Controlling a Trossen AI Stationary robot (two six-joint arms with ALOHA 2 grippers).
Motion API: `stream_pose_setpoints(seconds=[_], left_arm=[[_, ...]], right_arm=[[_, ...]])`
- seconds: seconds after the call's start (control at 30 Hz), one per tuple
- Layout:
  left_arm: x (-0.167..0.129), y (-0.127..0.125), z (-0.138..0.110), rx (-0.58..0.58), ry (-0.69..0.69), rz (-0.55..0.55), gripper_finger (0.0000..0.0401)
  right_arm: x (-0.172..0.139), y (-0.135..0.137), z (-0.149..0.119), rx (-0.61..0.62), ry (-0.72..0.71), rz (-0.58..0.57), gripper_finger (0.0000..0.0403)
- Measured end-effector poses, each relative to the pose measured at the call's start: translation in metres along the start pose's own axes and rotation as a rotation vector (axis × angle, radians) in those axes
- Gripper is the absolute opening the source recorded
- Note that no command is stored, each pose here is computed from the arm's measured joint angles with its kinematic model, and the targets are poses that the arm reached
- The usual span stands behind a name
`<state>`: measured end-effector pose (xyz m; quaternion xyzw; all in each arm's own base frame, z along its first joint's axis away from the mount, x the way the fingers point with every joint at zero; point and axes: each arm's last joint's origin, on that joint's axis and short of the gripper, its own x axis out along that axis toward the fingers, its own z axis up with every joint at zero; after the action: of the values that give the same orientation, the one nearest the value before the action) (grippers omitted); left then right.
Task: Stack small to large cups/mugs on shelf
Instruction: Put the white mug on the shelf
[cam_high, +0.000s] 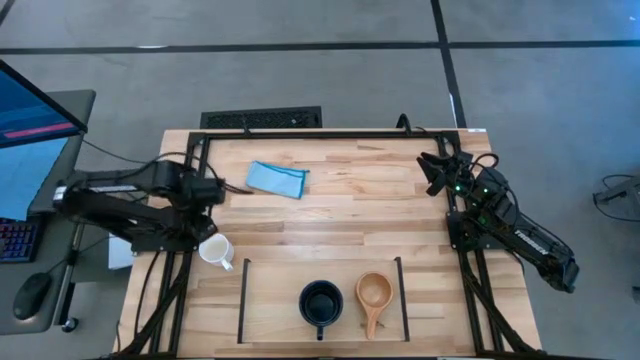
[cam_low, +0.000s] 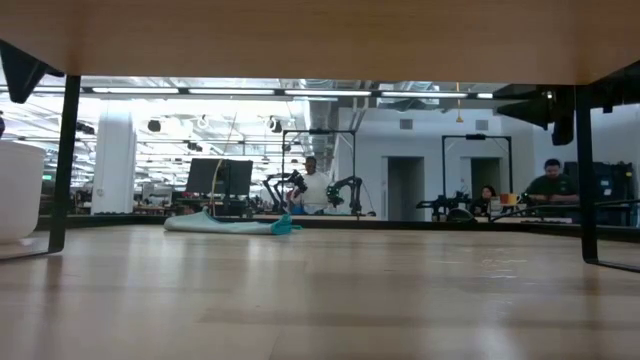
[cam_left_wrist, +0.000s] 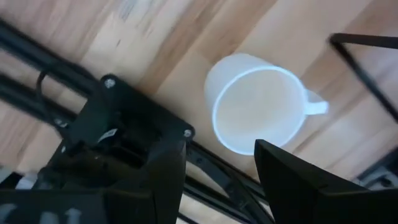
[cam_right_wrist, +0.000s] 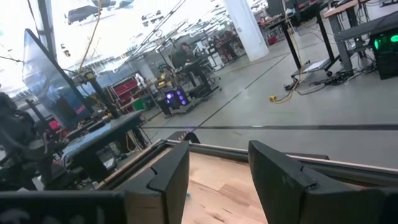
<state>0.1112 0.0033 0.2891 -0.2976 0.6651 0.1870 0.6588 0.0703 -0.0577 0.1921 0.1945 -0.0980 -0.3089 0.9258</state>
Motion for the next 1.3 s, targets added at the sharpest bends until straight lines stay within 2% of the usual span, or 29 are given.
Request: stream_pose_setpoints(seconds=[0.33,0.5,0.67,0.8,0.93,1.1,1.3], left_arm=[[0.015,-0.026,0.005,-0.041,0.083,0.087,0.0183],[0.019,-0.032,0.004,-0.039,0.069,0.138,0.0183],[0.02,-0.037,0.005,-0.037,0.009,0.129,0.0183],[0.023,-0.039,0.003,-0.065,0.008,0.132,0.0183],[0.04,-0.039,0.001,-0.112,0.047,0.127,0.0183],[0.06,-0.039,-0.006,-0.102,0.121,0.118,0.0183],[0.065,-0.038,-0.007,-0.093,0.084,0.157,0.0183]], right_arm=[[0.0,0.0,-0.001,0.001,0.007,-0.003,0.0186],[0.0,0.0,-0.001,0.001,0.007,-0.003,0.0186],[0.0,0.0,-0.001,0.001,0.008,-0.003,0.0186],[0.0,-0.001,-0.001,0.001,0.015,-0.007,0.0186],[0.0,-0.001,-0.002,0.001,0.022,-0.01,0.0186],[0.0,-0.001,-0.002,0.001,0.021,-0.009,0.0186],[0.0,-0.001,-0.002,0.001,0.02,-0.009,0.0186]])
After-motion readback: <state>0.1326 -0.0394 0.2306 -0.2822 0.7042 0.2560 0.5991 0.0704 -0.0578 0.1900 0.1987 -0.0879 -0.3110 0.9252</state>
